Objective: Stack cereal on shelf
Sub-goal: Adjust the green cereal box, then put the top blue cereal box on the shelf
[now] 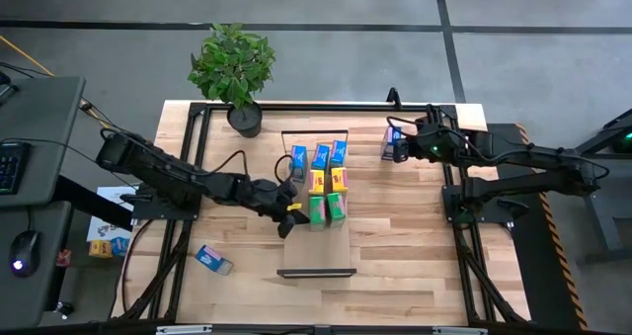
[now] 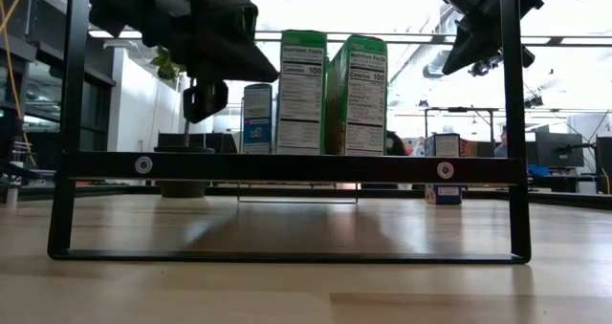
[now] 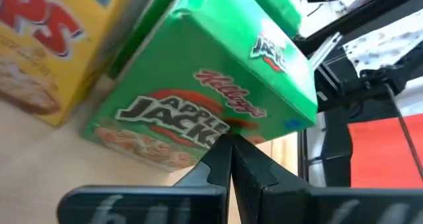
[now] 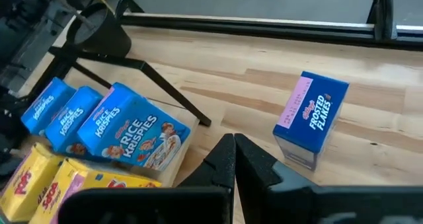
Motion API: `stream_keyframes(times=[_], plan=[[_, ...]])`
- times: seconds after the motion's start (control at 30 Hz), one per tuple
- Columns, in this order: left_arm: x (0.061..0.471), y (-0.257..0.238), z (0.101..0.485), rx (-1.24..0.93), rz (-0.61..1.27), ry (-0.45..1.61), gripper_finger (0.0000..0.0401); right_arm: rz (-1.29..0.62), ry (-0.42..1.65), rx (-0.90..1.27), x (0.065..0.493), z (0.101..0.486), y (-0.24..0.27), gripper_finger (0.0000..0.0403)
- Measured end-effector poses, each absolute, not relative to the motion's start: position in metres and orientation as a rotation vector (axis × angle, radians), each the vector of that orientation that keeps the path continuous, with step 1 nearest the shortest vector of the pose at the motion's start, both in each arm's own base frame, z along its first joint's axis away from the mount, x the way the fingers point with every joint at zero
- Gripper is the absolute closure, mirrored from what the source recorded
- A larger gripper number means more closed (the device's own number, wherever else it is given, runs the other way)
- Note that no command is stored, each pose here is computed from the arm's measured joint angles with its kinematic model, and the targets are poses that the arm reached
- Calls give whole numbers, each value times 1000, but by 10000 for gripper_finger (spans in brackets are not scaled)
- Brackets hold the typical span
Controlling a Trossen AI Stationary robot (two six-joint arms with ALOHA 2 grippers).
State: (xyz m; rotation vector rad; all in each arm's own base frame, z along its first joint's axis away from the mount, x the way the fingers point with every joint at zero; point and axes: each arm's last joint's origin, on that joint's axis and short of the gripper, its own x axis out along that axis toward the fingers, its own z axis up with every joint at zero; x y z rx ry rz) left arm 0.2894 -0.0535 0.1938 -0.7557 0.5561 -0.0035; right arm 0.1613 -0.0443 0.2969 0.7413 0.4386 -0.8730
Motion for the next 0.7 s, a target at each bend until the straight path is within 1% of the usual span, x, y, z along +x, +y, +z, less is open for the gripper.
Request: stream_keyframes(times=[0.13,0.23,0.33,0.43,0.53,0.63,0.7], plan=[[287,-47,197,-764,-19,572,401,-899,398,820,161,297,-44,402],[280,-38,212,-751,-74,547,401,-934,373,876,164,295,-46,398],[266,-27,232,-695,-72,509,401,-949,403,864,169,291,-50,370],[248,-14,252,-641,-40,450,401,-919,414,841,180,295,-58,310],[230,-2,268,-619,6,395,401,-921,449,741,192,306,-67,233],[215,5,280,-612,40,349,401,-1004,547,635,202,307,-75,159],[207,8,286,-604,49,328,401,-1081,591,624,206,305,-80,120]])
